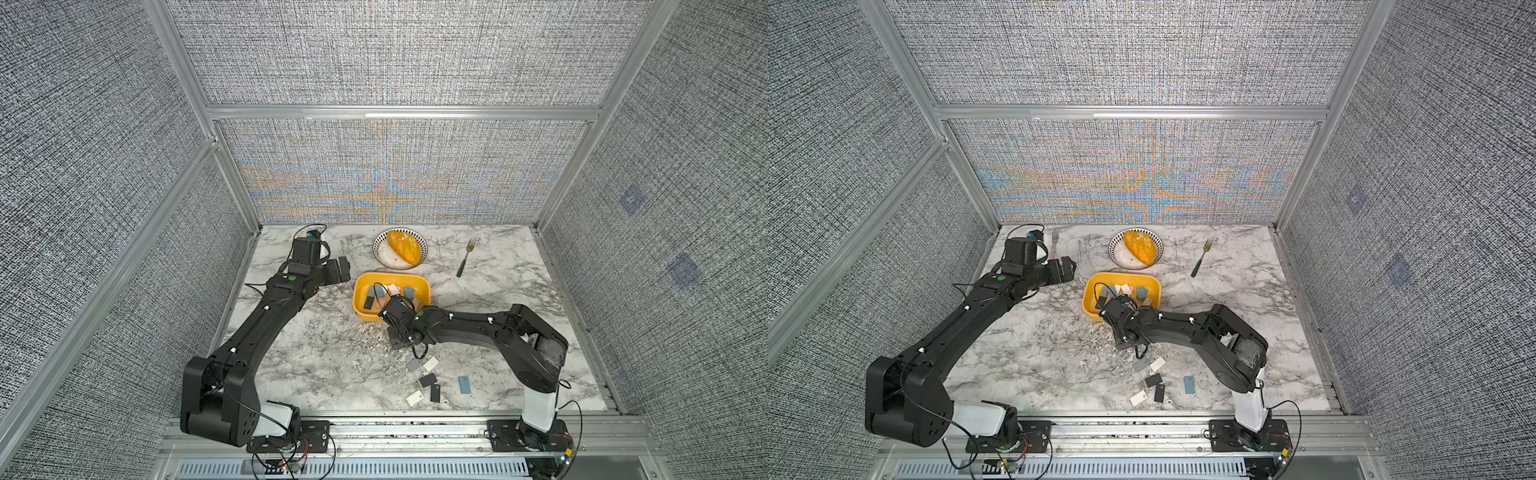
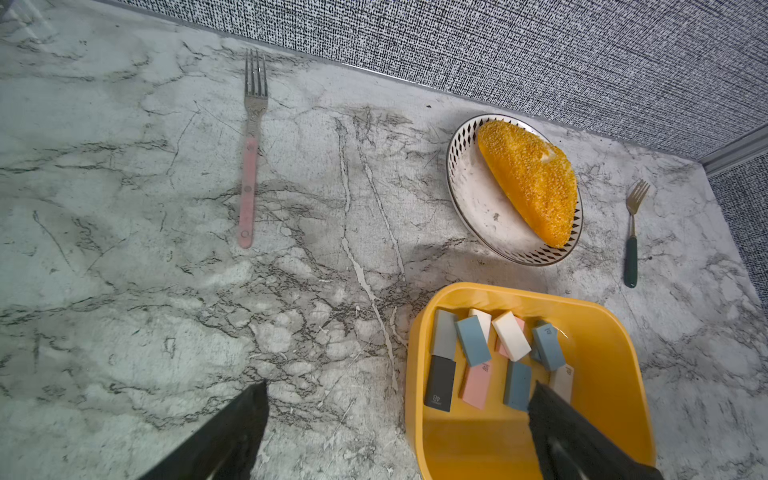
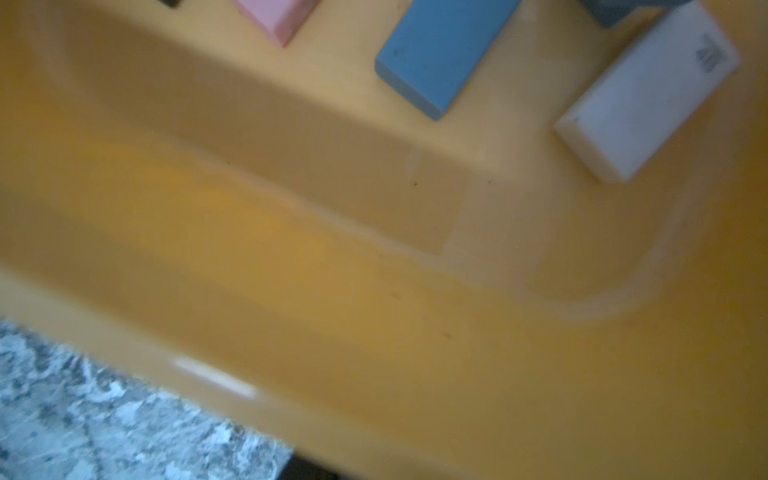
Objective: Put the eraser in the storage box
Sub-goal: Pick up the eraser from the center of the board.
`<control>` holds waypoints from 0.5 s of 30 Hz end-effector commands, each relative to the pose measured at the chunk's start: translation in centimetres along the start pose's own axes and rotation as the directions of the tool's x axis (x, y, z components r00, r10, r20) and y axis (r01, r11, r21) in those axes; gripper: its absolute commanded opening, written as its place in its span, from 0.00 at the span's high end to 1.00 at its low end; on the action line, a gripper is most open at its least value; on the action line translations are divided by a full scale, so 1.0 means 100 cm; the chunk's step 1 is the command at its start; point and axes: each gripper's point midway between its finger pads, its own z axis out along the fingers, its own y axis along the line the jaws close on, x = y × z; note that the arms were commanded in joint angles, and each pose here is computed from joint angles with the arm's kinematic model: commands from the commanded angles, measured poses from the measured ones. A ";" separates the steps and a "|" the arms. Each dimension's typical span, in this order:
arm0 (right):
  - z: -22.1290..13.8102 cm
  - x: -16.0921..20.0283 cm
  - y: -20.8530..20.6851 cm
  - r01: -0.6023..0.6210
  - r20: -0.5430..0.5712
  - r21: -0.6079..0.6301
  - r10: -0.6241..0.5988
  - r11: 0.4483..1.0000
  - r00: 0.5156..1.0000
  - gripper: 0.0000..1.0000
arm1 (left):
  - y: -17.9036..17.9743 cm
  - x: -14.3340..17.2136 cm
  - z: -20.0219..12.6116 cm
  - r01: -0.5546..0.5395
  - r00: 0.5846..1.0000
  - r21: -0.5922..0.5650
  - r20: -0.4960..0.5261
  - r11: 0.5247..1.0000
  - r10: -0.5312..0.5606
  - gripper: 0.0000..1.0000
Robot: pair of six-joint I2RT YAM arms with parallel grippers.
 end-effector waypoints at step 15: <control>-0.073 -0.069 0.004 0.022 0.151 -0.017 -0.019 1.000 0.988 0.80 | -0.002 -0.010 -0.001 -0.002 0.999 0.005 0.038 1.000 0.002 0.00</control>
